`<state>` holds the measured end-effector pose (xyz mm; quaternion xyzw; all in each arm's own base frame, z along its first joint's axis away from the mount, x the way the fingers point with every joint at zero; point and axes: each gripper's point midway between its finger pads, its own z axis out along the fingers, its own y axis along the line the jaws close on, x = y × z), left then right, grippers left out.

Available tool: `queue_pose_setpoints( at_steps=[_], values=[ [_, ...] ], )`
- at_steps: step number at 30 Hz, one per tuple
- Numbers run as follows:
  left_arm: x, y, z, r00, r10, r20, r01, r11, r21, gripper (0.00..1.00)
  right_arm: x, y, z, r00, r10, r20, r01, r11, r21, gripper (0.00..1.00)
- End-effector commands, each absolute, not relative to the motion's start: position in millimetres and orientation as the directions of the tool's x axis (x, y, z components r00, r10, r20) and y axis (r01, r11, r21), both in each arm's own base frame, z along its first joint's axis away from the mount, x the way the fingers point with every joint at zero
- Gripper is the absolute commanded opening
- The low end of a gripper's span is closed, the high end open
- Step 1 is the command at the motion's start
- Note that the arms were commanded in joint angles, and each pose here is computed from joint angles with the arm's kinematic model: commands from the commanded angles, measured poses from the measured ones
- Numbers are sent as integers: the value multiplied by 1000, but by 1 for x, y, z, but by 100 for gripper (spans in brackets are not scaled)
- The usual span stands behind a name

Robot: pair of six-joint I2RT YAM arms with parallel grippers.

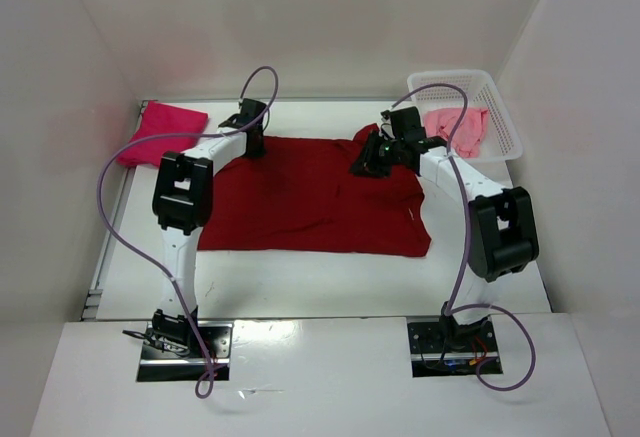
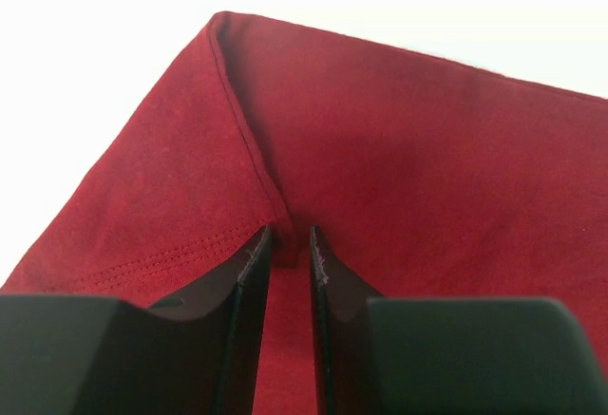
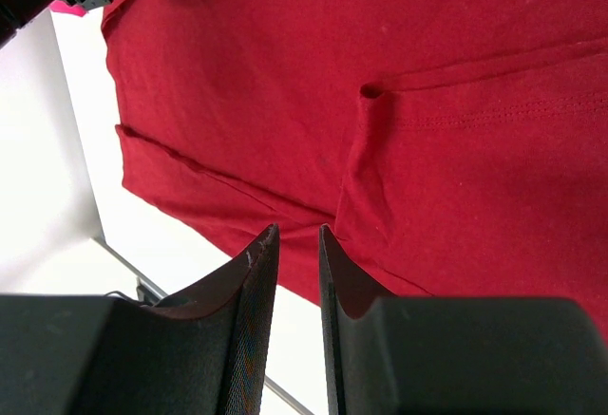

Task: Fold and stack the t-shirts
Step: Grap the side of the flattened tshirt furthest away from the robot with both arms

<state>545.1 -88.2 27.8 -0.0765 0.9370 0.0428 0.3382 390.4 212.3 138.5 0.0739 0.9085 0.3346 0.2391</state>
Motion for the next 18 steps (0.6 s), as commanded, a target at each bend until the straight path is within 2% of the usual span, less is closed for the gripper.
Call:
queue_pose_setpoints(
  at_steps=[1, 15, 18],
  values=[
    [551, -89, 56, -720, -137, -680, -163, 986, -26, 30, 401, 212, 137, -864, 286, -415, -53, 767, 640, 29],
    [547, -76, 59, -709, -135, -693, -187, 982, 1, 24, 403, 212, 136, -863, 279, -421, -61, 770, 636, 29],
    [547, -71, 59, -707, -141, -693, -196, 981, 1, 18, 404, 213, 139, -863, 279, -422, -62, 769, 636, 29]
  ],
)
